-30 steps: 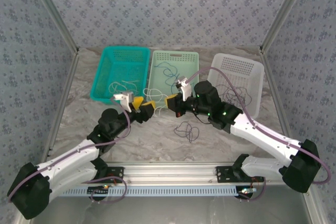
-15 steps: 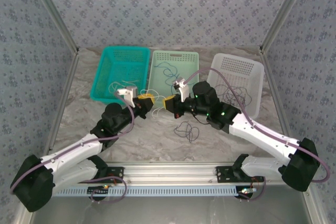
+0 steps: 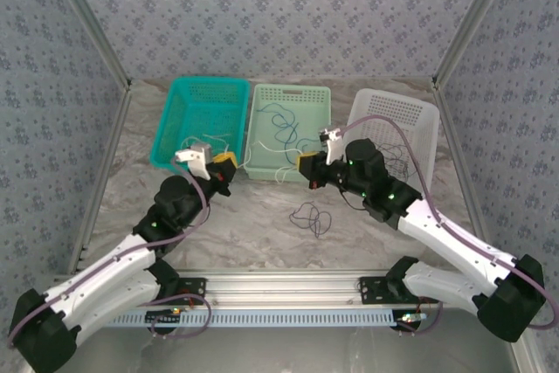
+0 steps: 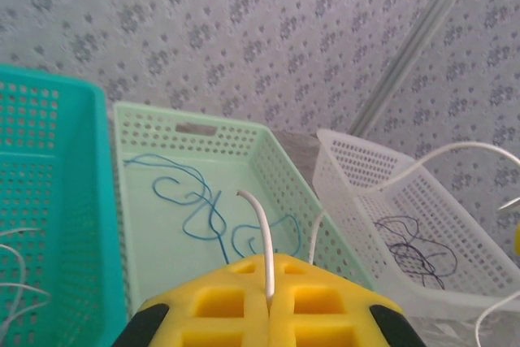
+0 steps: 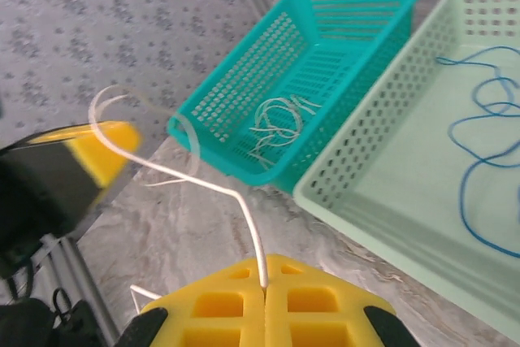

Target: Untangle the cables

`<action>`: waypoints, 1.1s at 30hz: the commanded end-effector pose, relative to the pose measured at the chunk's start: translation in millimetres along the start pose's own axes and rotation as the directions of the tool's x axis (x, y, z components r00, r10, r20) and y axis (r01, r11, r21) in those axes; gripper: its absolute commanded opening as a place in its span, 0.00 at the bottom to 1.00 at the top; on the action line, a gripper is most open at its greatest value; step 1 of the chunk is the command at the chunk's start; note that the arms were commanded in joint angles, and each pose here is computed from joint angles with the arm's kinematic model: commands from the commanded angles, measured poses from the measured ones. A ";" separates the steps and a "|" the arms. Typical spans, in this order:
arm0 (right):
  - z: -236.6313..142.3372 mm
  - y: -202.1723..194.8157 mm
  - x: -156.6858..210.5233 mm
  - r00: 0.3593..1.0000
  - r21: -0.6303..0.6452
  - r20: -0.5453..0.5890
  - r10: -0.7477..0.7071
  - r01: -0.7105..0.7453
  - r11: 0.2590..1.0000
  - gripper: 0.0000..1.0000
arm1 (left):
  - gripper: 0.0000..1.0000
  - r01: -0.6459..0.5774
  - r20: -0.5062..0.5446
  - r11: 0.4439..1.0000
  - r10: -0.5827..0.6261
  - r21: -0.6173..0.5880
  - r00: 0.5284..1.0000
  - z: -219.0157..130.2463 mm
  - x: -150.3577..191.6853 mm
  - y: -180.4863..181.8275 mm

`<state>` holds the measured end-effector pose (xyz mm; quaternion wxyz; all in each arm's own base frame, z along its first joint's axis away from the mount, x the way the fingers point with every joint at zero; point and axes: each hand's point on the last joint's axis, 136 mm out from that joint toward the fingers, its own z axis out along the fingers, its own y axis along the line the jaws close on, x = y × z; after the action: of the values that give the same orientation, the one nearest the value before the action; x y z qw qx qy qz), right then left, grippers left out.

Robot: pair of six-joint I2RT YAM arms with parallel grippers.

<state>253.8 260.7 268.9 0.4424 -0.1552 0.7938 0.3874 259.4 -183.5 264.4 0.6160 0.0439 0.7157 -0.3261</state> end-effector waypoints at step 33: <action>165.2 32.7 25.3 0.938 -0.124 -0.346 -0.012 -0.033 0.992 0.00 | 0.00 -0.152 0.284 0.951 0.230 -0.269 0.931 38.5 -208.0 82.3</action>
<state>302.0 391.5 205.6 0.2868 -0.2401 0.8407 0.3916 367.3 -70.8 388.1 0.7284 -0.0300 0.6635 -0.1683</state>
